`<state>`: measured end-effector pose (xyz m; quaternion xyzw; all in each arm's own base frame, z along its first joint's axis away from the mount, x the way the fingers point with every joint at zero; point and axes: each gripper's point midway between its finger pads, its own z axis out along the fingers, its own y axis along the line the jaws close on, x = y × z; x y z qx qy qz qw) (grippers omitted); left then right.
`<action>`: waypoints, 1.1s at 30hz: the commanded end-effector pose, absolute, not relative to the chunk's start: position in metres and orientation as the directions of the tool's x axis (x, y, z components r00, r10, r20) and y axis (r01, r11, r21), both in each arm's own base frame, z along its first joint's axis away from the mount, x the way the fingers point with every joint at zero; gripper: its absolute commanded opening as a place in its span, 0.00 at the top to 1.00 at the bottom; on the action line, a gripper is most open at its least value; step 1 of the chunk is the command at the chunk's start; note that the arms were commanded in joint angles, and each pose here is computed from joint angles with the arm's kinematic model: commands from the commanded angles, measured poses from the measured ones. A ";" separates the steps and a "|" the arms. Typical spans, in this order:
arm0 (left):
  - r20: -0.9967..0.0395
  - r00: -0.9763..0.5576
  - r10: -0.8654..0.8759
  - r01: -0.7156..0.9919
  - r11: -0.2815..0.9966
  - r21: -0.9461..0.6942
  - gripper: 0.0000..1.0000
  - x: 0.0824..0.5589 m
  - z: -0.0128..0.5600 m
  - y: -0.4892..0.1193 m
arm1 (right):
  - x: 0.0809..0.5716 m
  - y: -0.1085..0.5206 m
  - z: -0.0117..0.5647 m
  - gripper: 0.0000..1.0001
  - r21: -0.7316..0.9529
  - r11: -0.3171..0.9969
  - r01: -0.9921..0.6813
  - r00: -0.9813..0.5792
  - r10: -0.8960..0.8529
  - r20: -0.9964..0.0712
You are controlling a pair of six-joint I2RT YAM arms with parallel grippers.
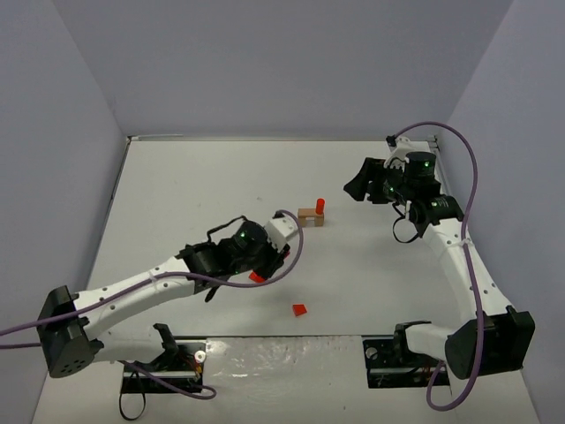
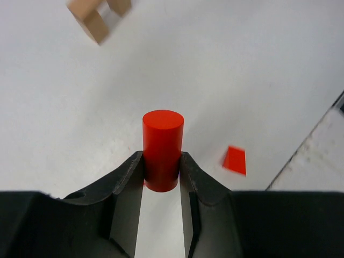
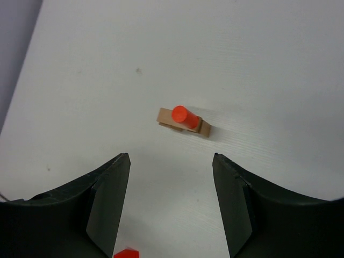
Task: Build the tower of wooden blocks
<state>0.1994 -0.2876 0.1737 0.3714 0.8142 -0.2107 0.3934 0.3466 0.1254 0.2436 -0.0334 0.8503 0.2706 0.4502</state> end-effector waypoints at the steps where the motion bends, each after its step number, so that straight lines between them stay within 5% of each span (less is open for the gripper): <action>1: -0.937 -0.288 0.196 0.761 0.641 -0.099 1.00 0.251 0.246 -0.306 | 0.338 0.169 0.292 0.40 0.548 0.675 -0.494 -0.600 0.191 -0.777; 11: -0.978 -0.192 0.082 0.824 0.555 -0.115 1.00 0.291 0.296 -0.339 | 0.316 0.234 0.309 0.42 0.564 0.535 -0.629 -0.625 0.083 -0.776; 33: -0.990 -0.119 0.070 0.855 0.514 -0.066 1.00 0.307 0.315 -0.356 | 0.318 0.252 0.292 0.53 0.601 0.528 -0.600 -0.679 0.061 -0.732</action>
